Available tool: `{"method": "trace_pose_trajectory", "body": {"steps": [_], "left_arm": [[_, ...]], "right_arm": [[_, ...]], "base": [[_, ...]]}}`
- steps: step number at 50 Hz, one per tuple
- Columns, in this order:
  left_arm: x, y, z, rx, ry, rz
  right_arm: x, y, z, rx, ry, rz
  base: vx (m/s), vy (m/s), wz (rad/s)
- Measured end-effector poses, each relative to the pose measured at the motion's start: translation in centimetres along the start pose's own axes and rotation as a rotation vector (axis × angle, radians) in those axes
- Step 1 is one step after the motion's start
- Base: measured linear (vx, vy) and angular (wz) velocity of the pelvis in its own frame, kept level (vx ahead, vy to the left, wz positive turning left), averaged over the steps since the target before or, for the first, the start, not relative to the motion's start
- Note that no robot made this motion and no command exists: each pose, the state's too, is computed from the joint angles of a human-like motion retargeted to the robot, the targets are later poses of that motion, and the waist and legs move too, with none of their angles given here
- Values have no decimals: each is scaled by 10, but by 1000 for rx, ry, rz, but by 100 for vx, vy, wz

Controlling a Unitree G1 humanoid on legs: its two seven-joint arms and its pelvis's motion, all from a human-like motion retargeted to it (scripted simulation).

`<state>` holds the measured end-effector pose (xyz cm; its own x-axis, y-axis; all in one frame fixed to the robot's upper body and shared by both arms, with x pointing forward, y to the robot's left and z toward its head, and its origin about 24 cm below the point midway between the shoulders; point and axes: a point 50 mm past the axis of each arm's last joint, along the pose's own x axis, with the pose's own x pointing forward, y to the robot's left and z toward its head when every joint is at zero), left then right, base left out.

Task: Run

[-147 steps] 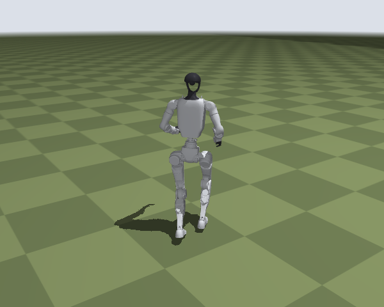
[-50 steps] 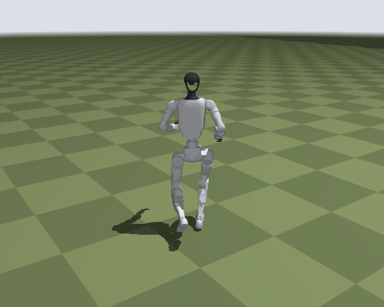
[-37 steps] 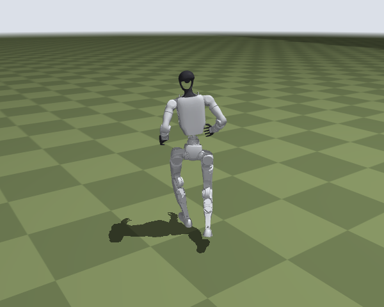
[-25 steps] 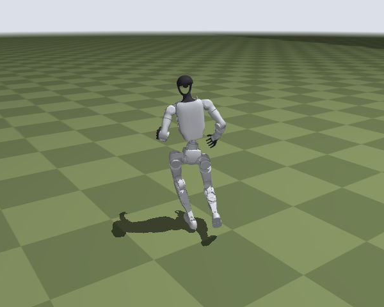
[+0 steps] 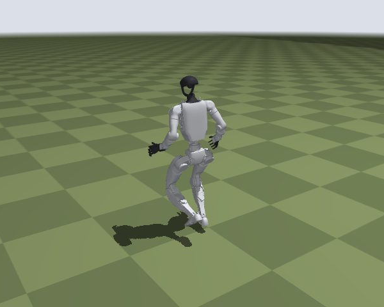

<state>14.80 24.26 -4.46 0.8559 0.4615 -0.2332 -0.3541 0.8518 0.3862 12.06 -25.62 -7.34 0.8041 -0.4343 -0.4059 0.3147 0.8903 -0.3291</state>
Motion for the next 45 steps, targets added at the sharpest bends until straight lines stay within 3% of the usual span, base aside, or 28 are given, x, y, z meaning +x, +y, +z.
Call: {"method": "trace_pose_trajectory", "body": {"steps": [7, 13, 21, 30, 45], "left_arm": [[-11, 31, -63, -60, 324, 211], [-19, 33, -98, -73, 535, 231], [14, -2, -90, -53, 596, -27], [49, -37, -55, -3, 506, -293], [-7, -54, -104, 253, 737, -629]], "right_arm": [[-6, 8, -18, 142, 111, -49], [-13, 14, -54, 73, 295, -32], [-27, 23, -102, -67, 621, 154], [-29, 13, -115, -163, 765, 308], [-4, 61, -85, -305, 637, 575]], "base": [[86, 8, 43], [60, 12, 23], [39, 13, -27], [22, 7, -99], [4, 4, -212]]}}
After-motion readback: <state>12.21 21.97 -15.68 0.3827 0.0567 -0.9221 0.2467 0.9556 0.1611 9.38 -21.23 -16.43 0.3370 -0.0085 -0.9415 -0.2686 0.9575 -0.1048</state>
